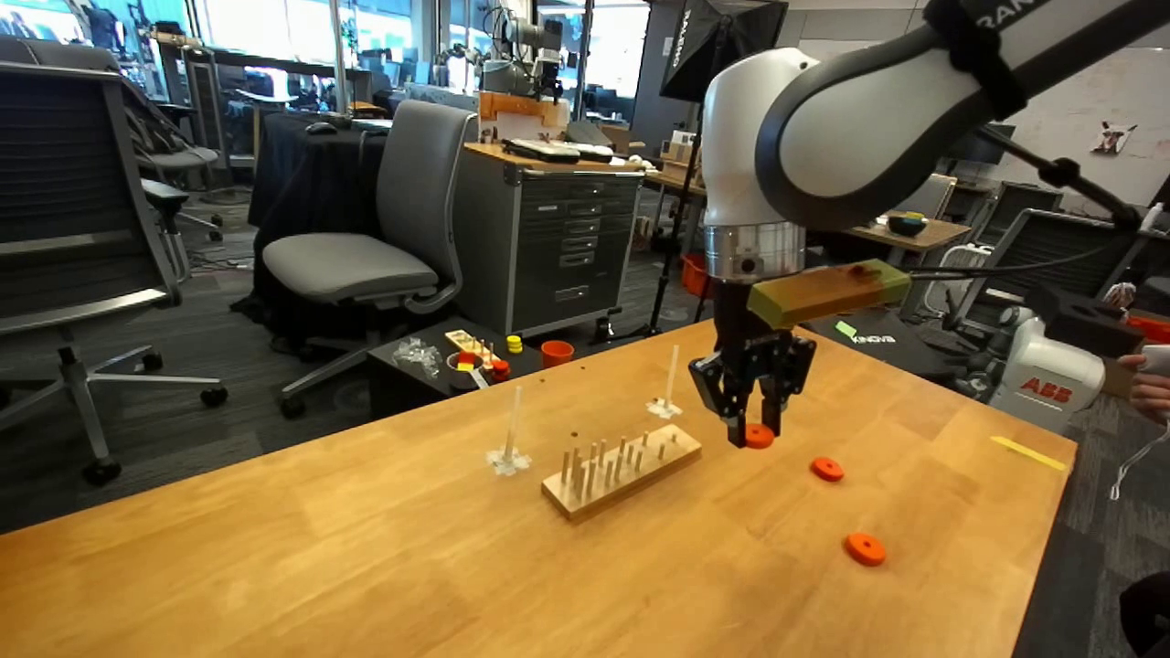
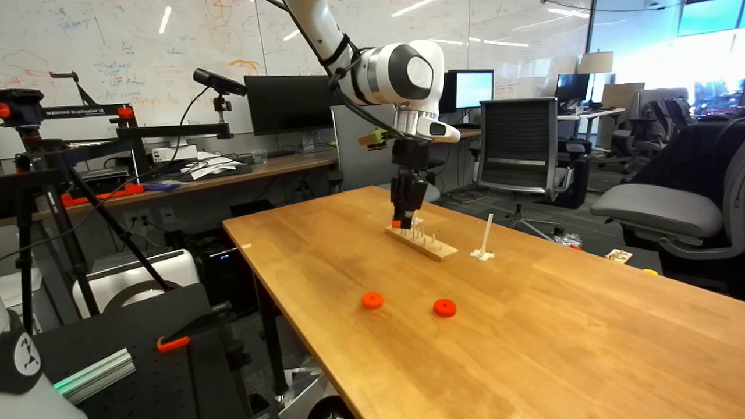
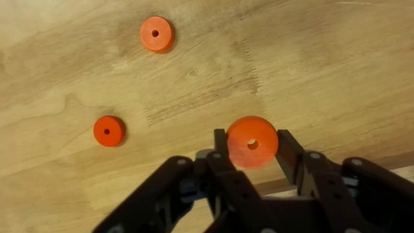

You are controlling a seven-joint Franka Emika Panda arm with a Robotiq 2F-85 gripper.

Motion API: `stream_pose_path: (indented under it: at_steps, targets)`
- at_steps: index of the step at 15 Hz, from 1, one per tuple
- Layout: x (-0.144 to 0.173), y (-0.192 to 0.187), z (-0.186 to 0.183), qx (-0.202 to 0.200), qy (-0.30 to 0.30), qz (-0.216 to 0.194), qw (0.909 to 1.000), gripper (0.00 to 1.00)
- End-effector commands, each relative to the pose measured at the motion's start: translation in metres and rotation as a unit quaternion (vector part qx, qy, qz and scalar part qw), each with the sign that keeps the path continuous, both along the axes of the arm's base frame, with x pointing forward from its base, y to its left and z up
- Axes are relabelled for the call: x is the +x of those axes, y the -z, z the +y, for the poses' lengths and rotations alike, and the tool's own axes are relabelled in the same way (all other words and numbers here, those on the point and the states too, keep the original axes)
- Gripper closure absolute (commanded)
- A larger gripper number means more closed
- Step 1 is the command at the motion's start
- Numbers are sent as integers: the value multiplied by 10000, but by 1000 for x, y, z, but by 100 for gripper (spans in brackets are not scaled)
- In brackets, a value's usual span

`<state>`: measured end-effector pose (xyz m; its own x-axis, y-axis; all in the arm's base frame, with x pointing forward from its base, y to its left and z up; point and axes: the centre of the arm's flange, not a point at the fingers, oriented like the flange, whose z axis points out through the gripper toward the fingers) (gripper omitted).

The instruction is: Pick up the orange object, hang it through its center hole on the object, pick up the second orange object and hang it on top of the first orange object

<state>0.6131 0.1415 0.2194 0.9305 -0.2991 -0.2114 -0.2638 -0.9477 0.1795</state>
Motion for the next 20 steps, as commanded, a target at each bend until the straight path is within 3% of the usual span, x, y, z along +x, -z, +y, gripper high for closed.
stream_pose_path:
  at_steps: [1,2,3,9,10,20]
  targets:
    - [21,-7,0,84,-453,243,9986,83]
    - [22,-8,-1,53,-459,242,9986,83]
    - [7,-4,-2,61,-286,133,9995,58]
    - [11,-1,-2,74,-363,178,9992,58]
    - [11,-1,-2,74,-366,179,9991,83]
    - [51,15,10,114,-370,-224,9990,83]
